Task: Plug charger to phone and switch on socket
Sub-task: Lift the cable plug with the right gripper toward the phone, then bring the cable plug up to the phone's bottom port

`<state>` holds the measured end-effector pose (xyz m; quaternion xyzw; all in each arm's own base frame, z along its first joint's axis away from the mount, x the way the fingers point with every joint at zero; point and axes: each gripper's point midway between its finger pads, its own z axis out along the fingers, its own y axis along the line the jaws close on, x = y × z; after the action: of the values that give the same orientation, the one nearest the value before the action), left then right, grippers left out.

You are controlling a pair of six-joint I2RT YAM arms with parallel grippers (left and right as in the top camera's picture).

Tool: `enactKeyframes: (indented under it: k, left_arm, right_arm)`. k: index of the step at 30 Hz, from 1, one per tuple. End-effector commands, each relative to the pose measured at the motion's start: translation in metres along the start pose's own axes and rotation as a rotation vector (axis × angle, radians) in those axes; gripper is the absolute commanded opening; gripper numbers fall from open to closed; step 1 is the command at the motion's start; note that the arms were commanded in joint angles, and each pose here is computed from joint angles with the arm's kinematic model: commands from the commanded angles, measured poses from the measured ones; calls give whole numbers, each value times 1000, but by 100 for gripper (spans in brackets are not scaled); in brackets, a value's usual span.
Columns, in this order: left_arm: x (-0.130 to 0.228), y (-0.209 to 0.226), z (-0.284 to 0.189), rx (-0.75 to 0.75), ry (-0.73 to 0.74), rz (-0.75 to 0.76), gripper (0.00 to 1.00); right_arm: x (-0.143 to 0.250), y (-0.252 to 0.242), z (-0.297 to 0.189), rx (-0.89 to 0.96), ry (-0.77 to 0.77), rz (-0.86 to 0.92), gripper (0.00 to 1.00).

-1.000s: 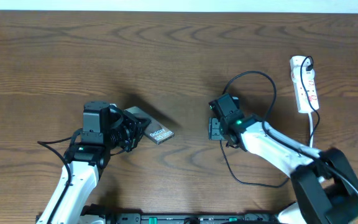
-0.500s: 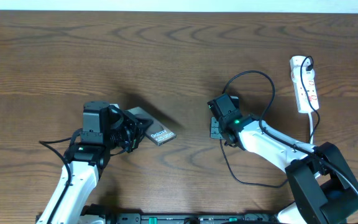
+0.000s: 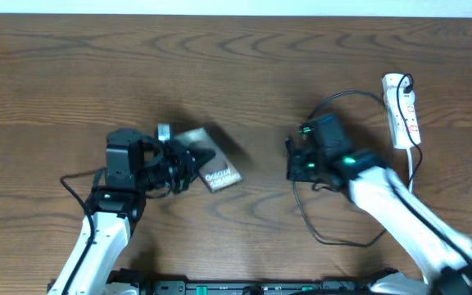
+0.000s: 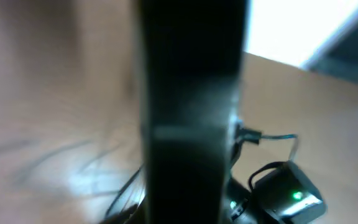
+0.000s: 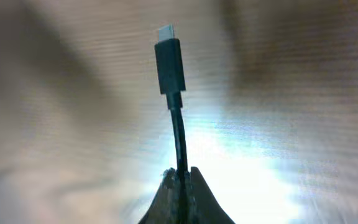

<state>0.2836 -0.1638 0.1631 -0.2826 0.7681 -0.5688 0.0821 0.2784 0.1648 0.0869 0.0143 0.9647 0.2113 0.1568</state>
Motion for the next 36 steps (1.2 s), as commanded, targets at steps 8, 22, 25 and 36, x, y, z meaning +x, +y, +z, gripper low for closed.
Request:
enactKeyframes:
  k: [8,22,25,36]
  left_arm:
    - [-4,-80,15,335,190,243,8]
    - [-23,-83,20,357,95,256,8]
    - [-26,-84,20,361,69,297,8]
    - [-28,-98,15,411,26,370,8]
  right_arm:
    - [51,99,-97,-635,87,-361,1]
    - [67,115,-93,-638,112,-447,1]
    - [65,112,-89,-604,103,-437,1]
    - [46,124,-93,-637,18,-449,1]
